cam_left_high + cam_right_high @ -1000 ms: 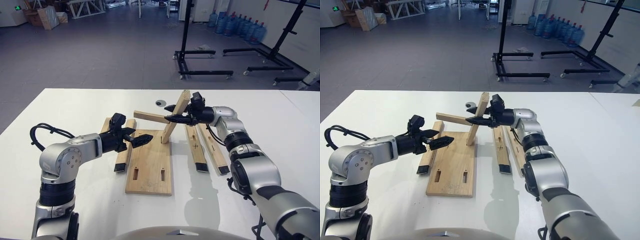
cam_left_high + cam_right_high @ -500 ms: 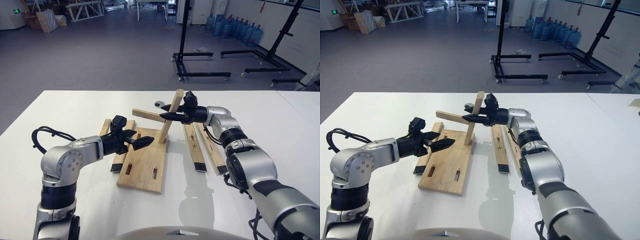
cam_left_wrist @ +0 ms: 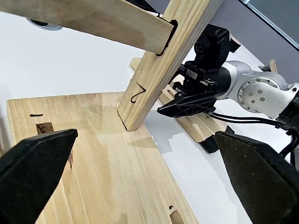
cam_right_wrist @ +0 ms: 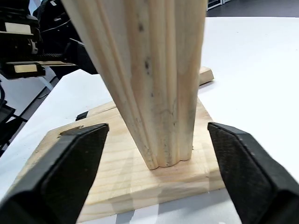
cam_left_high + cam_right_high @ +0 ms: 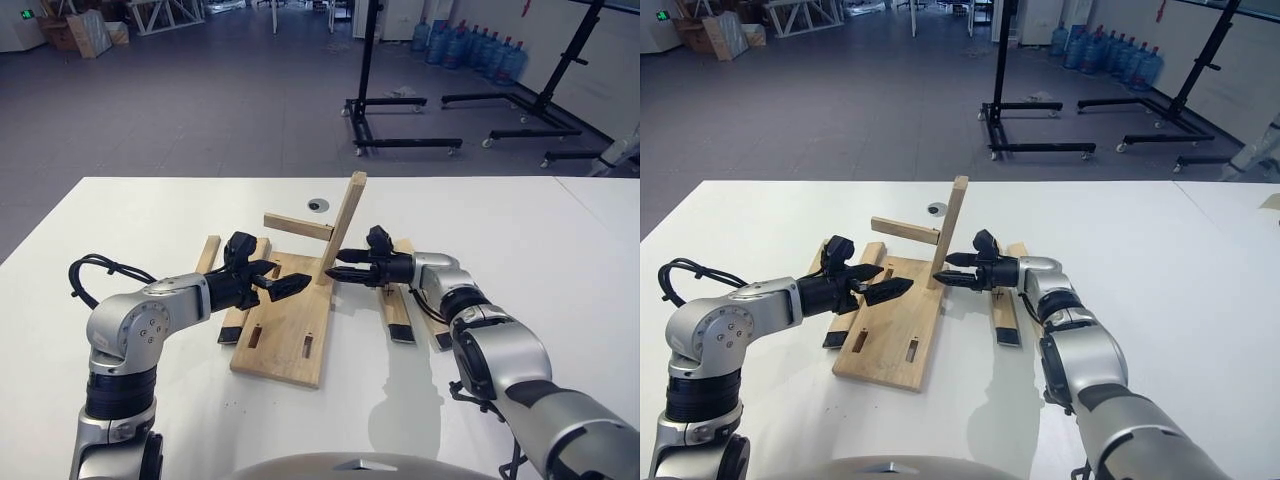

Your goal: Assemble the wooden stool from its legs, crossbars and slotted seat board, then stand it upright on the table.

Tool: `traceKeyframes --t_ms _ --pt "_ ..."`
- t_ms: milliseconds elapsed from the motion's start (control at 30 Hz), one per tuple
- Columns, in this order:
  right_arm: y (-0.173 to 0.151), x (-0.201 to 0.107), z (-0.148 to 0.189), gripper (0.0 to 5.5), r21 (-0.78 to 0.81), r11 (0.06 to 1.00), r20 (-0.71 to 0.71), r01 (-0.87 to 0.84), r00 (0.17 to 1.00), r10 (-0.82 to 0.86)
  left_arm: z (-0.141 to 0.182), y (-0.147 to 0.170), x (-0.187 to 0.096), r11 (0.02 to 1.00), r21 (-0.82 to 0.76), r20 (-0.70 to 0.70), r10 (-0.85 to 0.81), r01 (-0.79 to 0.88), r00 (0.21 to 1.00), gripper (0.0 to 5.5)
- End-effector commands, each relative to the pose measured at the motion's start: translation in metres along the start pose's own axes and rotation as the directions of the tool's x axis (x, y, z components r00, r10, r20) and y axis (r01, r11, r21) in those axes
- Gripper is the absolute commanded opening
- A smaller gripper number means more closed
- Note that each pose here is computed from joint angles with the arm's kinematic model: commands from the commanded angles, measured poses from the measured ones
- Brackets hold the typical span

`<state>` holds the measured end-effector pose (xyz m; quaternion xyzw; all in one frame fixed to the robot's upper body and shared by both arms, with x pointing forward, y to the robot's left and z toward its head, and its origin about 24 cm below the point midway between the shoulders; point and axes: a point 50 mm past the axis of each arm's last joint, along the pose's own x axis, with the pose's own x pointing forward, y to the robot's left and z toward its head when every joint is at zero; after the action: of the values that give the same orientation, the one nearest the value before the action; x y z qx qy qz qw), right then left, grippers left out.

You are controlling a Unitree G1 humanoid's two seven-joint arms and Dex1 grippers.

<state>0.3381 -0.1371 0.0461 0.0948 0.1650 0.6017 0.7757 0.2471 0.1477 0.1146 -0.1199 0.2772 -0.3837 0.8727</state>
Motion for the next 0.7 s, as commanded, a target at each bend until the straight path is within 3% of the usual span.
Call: traceKeyframes --t_ms 33,133,200,267,333,367,433,500,567,700 --pt "-0.002 -0.012 0.021 4.48 -0.101 0.994 -0.056 -0.034 0.998 0.029 0.002 0.003 -0.001 1.000 0.003 0.024 0.027 -0.028 0.999 5.40" --pt "-0.003 -0.033 0.032 4.48 -0.191 0.980 -0.132 -0.049 0.991 0.024 0.010 0.009 -0.005 0.998 0.016 0.059 0.054 -0.055 0.997 5.40" --pt "-0.005 -0.073 0.046 4.48 -0.264 0.964 -0.150 0.032 0.986 -0.073 0.026 0.018 -0.010 0.996 0.047 0.106 0.074 -0.079 0.992 5.40" --pt "0.001 -0.109 0.065 4.48 -0.318 0.937 -0.110 0.141 0.977 -0.184 0.043 0.025 -0.026 0.991 0.087 0.174 0.089 -0.105 0.981 5.40" --pt "0.018 -0.132 0.089 4.48 -0.373 0.871 0.028 0.321 0.942 -0.335 0.063 0.029 -0.055 0.977 0.157 0.262 0.096 -0.141 0.960 5.40" --pt "0.029 -0.144 0.095 4.48 -0.395 0.803 0.089 0.447 0.888 -0.451 0.071 0.031 -0.073 0.969 0.179 0.315 0.109 -0.171 0.943 5.40" --pt "0.050 -0.171 0.092 4.48 -0.339 0.617 0.135 0.711 0.685 -0.716 0.083 0.039 -0.115 0.954 0.170 0.442 0.151 -0.247 0.884 5.40" --pt "0.063 -0.170 0.065 4.48 -0.217 0.452 0.104 0.865 0.481 -0.871 0.076 0.050 -0.159 0.925 0.080 0.576 0.262 -0.373 0.774 5.40" --pt "0.070 -0.149 0.038 4.48 -0.201 0.364 0.068 0.910 0.383 -0.921 0.068 0.062 -0.178 0.887 -0.047 0.658 0.373 -0.459 0.654 5.40" --pt "0.098 -0.109 0.020 4.48 -0.049 0.410 0.029 0.911 0.411 -0.911 0.055 0.084 -0.171 0.830 -0.159 0.623 0.505 -0.535 0.597 5.40"
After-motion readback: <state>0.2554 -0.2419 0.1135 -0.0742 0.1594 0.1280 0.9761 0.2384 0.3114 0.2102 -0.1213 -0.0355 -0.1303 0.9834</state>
